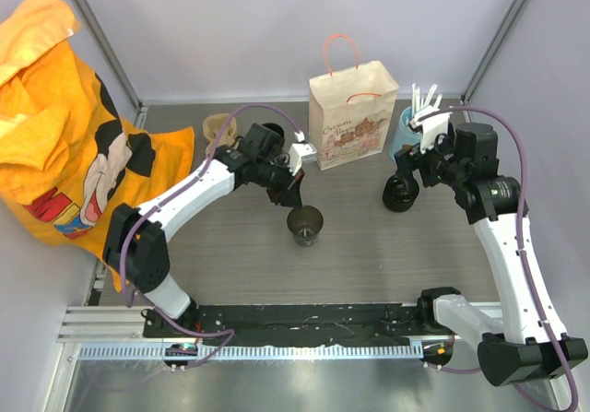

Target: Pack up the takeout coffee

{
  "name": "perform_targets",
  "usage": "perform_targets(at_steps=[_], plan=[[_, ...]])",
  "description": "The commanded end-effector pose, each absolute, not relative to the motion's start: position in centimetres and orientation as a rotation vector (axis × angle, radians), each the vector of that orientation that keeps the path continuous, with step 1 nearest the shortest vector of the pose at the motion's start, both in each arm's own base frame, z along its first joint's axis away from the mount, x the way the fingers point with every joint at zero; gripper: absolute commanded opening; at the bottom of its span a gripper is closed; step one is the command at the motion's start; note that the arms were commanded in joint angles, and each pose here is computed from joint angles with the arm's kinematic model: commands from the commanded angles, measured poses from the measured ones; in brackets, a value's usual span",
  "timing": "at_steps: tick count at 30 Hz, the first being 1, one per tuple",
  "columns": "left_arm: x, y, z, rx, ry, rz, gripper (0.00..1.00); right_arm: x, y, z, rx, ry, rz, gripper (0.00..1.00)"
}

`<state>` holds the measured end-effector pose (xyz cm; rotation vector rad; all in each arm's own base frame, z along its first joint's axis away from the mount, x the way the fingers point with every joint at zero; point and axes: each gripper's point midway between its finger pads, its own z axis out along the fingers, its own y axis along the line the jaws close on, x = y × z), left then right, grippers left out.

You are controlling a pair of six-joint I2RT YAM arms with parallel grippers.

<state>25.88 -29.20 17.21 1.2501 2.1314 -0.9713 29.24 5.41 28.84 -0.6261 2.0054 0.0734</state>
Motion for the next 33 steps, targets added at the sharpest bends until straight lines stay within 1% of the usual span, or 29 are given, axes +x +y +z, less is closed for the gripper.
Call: perform_targets(at_steps=[1, 7, 10, 21, 32, 33], plan=[[26.9, -30.7, 15.6, 1.275, 2.093, -0.963, 0.00, 29.3, 4.7, 29.0, -0.622, 1.974, 0.019, 0.90], [27.0, -31.7, 13.4, 1.264, 2.104, -0.978, 0.00, 29.1, 5.0, 28.2, -0.608, 1.975, 0.044, 0.90], [26.9, -31.9, 12.4, 1.258, 2.115, -0.981, 0.02, 29.2, 5.0, 28.0, -0.607, 1.974, 0.049, 0.90], [27.4, -32.4, 12.4, 1.231, 2.095, -0.985, 0.08, 29.0, 5.4, 28.3, -0.605, 1.959, 0.071, 0.90], [27.3, -32.2, 12.2, 1.238, 2.098, -0.978, 0.23, 28.8, 5.3, 28.5, -0.601, 1.951, 0.066, 0.90], [27.4, -32.2, 12.5, 1.236, 2.093, -0.974, 0.27, 28.8, 5.3, 28.5, -0.598, 1.952, 0.064, 0.90]])
